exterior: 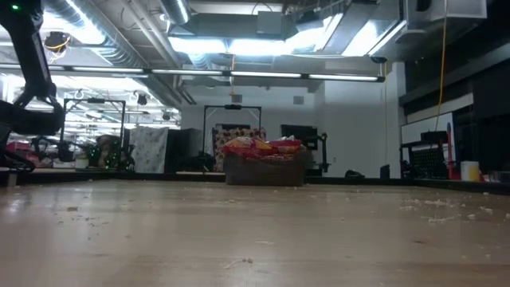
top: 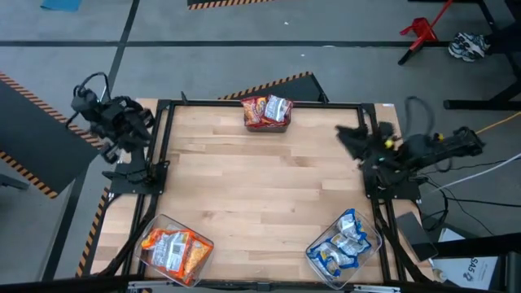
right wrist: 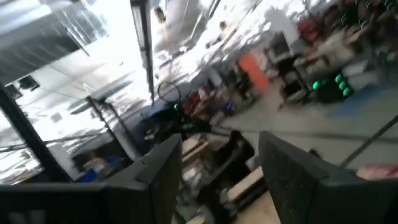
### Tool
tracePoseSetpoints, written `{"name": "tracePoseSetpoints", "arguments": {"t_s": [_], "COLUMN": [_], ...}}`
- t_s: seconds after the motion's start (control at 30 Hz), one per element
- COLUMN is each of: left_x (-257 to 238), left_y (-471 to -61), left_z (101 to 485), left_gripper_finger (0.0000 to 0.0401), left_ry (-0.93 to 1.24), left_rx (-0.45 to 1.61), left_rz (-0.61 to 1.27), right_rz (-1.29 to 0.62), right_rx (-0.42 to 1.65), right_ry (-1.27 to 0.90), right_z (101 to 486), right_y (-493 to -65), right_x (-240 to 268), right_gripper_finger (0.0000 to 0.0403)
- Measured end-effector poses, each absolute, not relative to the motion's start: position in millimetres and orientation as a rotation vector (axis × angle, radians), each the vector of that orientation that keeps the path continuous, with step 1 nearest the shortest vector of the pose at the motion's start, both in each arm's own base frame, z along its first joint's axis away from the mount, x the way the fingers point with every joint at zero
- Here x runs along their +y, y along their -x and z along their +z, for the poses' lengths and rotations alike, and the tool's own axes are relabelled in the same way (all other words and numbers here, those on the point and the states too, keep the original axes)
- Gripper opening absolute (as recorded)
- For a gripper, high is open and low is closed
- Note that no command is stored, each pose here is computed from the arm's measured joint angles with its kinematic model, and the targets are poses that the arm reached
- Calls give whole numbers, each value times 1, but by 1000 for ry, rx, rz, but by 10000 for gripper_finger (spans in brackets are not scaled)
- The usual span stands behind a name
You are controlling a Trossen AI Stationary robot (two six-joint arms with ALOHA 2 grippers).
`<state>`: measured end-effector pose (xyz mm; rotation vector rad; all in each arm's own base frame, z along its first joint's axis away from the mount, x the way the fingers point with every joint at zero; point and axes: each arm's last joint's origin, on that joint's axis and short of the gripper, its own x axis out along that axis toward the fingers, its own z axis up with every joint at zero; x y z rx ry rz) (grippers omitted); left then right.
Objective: Sort Maruchan noodles
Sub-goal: Return to Home Position
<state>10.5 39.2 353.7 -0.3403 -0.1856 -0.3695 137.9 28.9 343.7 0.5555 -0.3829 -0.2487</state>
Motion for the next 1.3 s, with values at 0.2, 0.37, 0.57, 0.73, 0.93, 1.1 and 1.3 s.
{"name": "tracePoseSetpoints", "arguments": {"t_s": [0.2, 0.37, 0.57, 0.73, 0.93, 1.1, 1.3], "left_x": [73, 78, 57, 32, 5, -17, -34], "left_y": [1, 2, -7, -16, -26, -33, -40], "left_z": [372, 366, 340, 314, 277, 236, 181], "left_gripper_finger": [84, 84, 84, 84, 84, 84, 84], "left_ry": [358, 320, 324, 338, 380, 436, 483], "left_rx": [-190, -126, -4, 56, 108, 170, 165], "left_rz": [-389, -360, -256, -199, -102, -63, 70], "right_rz": [-57, -73, -99, -121, -81, -136, -358], "right_rx": [-568, -513, -510, -573, -482, -336, -185], "right_ry": [-483, -425, -395, -420, -478, -426, -462], "right_z": [368, 356, 308, 253, 208, 195, 176], "right_y": [-83, -61, -56, -70, -87, -93, -95], "right_x": [13, 4, 1, 1, 2, 2, -2], "right_gripper_finger": [198, 198, 198, 198, 198, 198, 198]}}
